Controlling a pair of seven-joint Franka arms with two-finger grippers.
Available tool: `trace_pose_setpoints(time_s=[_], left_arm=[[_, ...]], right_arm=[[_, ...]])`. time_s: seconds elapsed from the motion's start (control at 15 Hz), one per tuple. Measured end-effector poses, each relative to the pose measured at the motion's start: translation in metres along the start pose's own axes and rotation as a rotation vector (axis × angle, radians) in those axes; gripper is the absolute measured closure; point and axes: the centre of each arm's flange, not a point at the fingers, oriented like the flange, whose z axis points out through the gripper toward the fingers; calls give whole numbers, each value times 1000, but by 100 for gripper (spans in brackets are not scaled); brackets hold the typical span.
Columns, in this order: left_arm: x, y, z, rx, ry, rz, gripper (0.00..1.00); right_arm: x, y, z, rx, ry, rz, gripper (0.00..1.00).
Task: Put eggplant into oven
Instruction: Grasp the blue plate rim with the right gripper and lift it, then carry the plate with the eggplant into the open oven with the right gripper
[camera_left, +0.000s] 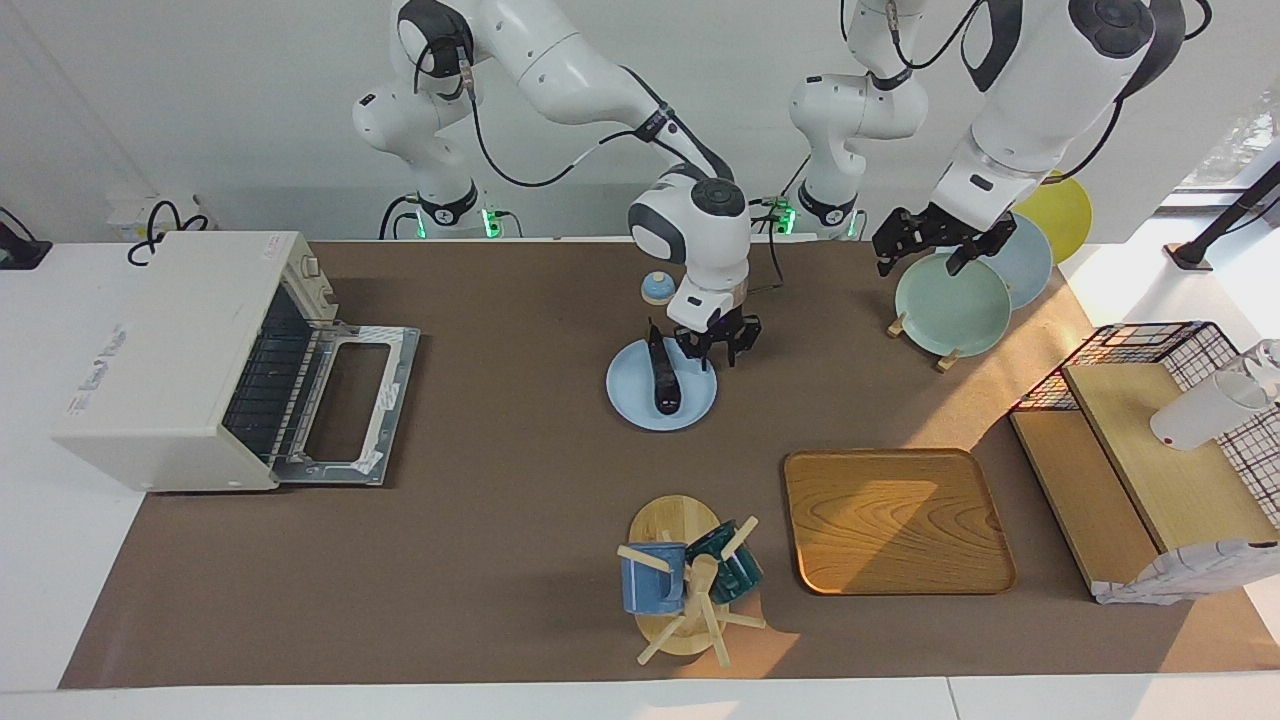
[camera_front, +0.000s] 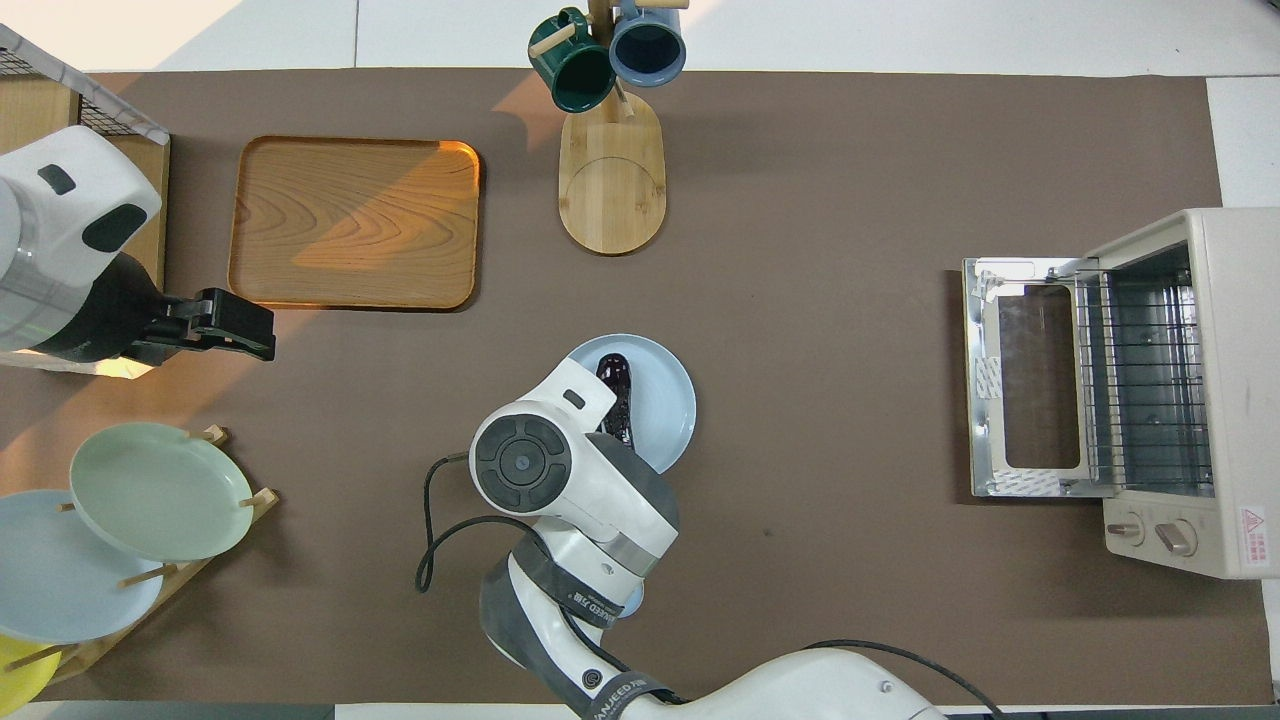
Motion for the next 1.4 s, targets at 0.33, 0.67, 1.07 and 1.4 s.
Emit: trace_pose_setpoints(time_s=[0.33,0.67,1.07,1.4], left_arm=[[1,-1,0,-1,3,0,0],[1,-1,0,-1,2,0,0],[1,-1,0,-1,2,0,0],[1,-1,0,-1,2,0,0]], right_arm=[[-8,7,8,-11,5,-12,80],[-9,10,4,-52,48,-79,95],[22,26,-53,-289,0,-337,97],[81,142,-99,-338,-50,-375,97]])
